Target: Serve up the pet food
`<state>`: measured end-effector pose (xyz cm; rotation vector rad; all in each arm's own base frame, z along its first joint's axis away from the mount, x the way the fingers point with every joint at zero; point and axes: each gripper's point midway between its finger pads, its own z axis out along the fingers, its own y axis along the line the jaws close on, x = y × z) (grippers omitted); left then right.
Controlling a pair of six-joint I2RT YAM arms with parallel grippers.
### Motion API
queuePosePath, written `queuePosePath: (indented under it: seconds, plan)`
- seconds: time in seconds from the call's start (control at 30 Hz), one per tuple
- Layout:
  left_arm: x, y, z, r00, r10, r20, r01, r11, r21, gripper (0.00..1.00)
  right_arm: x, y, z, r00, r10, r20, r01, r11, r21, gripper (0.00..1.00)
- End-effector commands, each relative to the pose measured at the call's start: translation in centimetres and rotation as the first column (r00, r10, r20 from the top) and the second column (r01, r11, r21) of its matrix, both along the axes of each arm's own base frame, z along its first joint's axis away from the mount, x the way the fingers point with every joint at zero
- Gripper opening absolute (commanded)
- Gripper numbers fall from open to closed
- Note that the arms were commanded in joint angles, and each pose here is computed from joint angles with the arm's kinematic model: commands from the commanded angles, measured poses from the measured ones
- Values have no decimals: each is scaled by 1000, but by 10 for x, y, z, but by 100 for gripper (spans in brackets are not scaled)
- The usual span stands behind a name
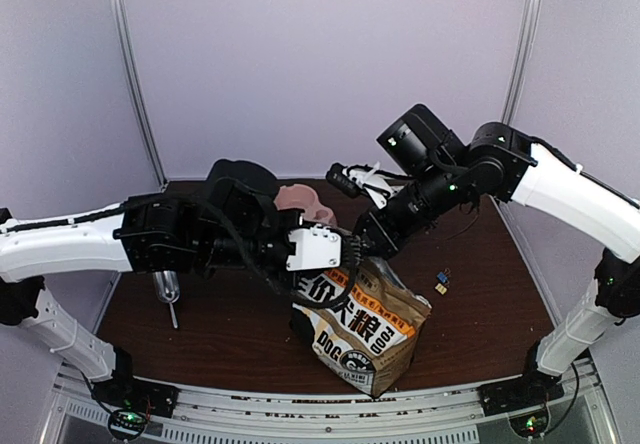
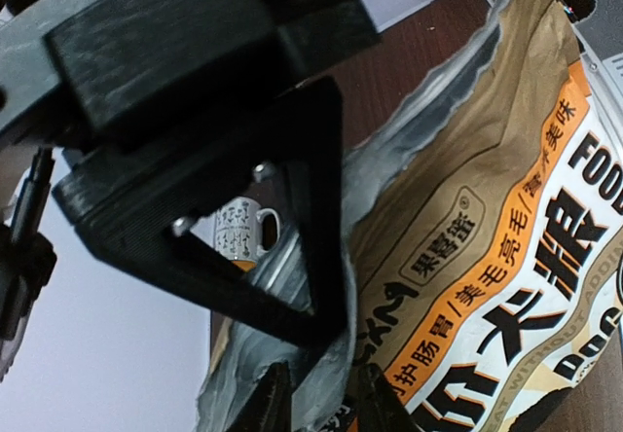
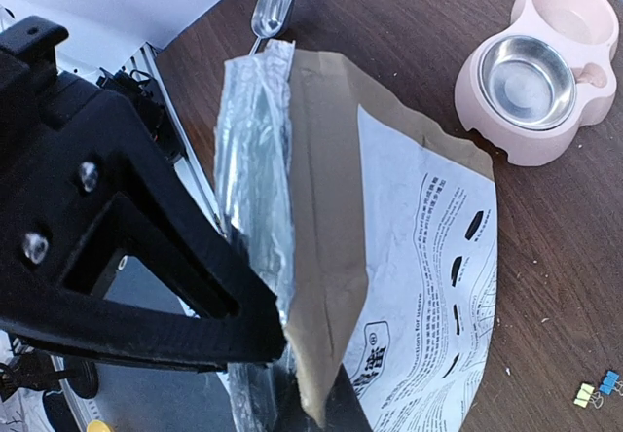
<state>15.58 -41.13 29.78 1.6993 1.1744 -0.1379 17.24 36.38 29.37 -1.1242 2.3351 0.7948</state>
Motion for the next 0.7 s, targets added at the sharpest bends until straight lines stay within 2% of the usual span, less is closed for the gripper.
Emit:
queuePosePath:
  seconds: [0.0,0.13,0.2,0.27,0.4,0.67]
  plan:
    - [-1,-11,10,999,-18,47,18,1000,2,27,-12,4,43,998,49,34,-53,987,152,0]
    - [6,-17,7,997,6,76,-8,1000,27,29,-12,4,43,998,51,33,-55,987,150,0]
    - [10,-20,4,996,23,89,-26,999,40,27,-12,4,43,998,49,34,-53,987,149,0]
    - [12,-22,-1,995,30,100,-35,998,56,20,-10,3,44,998,45,39,-50,987,150,0]
    - [12,-20,-4,992,45,119,-54,996,71,0,0,-4,46,998,0,69,-11,989,146,0]
    - [8,20,13,989,96,112,-100,994,32,0,47,-47,47,959,-190,211,187,982,35,0]
